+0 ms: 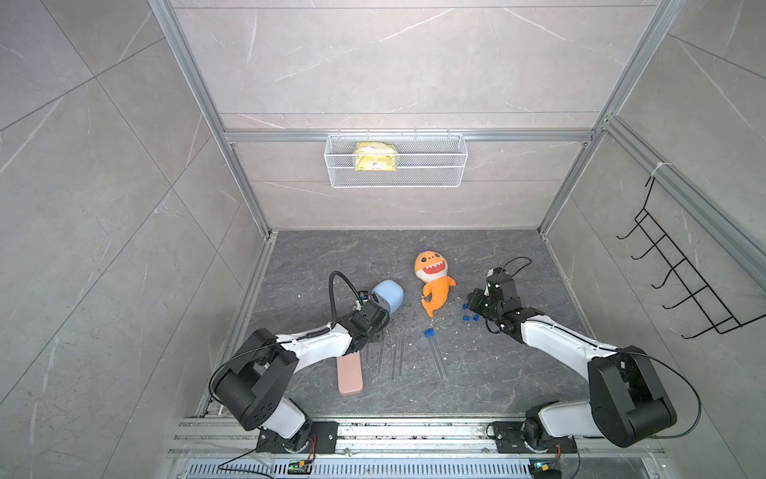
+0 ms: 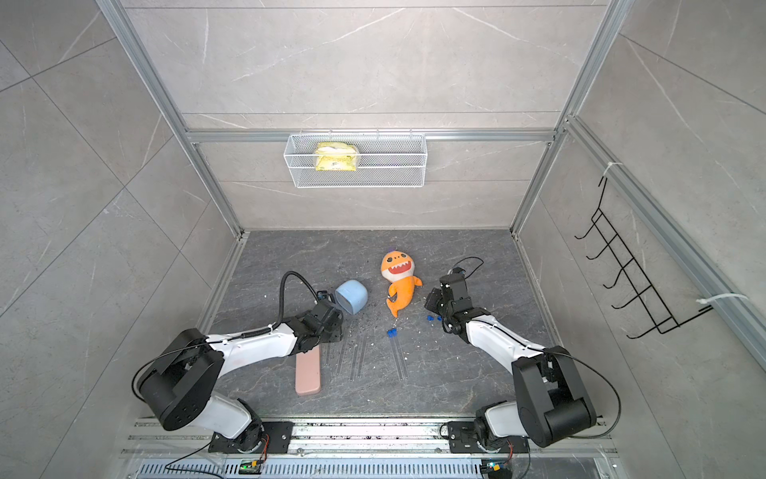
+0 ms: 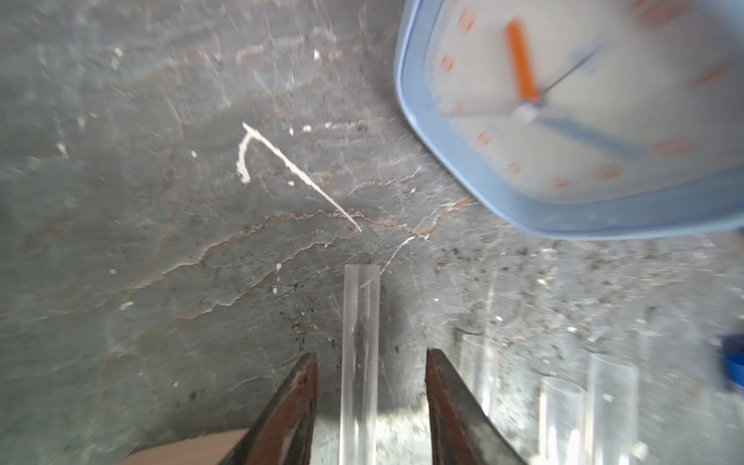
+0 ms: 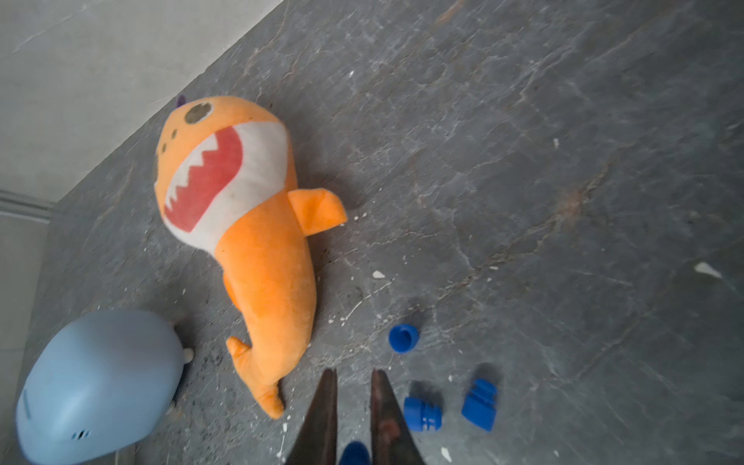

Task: Remove stoppers from test tubes
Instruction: Place the test tube at the center of the board, then place the stopper at the center of the board.

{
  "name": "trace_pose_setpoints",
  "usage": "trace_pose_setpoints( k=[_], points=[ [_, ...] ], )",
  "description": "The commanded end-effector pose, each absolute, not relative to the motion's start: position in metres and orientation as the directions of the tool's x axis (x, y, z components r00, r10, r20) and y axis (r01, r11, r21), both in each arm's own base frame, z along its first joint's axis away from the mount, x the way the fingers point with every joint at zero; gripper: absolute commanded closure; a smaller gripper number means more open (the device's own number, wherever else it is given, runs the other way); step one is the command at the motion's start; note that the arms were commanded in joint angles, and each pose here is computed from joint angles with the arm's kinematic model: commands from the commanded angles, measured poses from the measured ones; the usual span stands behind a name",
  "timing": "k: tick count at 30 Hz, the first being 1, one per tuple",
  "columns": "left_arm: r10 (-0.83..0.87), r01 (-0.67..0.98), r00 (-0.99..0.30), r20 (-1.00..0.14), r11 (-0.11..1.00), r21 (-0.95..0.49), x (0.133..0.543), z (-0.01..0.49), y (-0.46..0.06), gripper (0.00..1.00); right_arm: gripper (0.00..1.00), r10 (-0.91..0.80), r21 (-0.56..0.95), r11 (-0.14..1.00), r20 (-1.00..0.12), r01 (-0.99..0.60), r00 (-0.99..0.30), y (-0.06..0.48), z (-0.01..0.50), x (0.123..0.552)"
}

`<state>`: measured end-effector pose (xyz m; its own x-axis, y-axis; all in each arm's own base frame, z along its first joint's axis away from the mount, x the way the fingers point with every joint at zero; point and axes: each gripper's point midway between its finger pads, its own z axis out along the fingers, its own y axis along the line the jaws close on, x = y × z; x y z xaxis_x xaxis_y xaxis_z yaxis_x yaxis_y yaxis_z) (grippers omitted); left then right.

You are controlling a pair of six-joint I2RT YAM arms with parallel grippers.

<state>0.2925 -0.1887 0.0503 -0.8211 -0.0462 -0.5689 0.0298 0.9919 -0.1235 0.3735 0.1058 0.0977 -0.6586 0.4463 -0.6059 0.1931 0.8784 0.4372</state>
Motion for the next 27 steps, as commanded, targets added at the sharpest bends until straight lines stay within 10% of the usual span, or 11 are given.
trace_pose_setpoints(
  k=[1,27],
  points=[
    [-0.056,0.059,-0.766,-0.641,0.986,-0.157,0.302,0.095,-0.194,0.51,1.00,0.479,0.389,0.877,-0.650,0.282,-0.590,0.086,0.097,0.387],
    [-0.024,0.166,-0.636,-0.772,0.972,-0.167,0.278,0.187,-0.209,0.49,0.90,0.506,0.194,0.845,-0.596,0.499,-0.624,0.058,0.022,0.402]
  ],
)
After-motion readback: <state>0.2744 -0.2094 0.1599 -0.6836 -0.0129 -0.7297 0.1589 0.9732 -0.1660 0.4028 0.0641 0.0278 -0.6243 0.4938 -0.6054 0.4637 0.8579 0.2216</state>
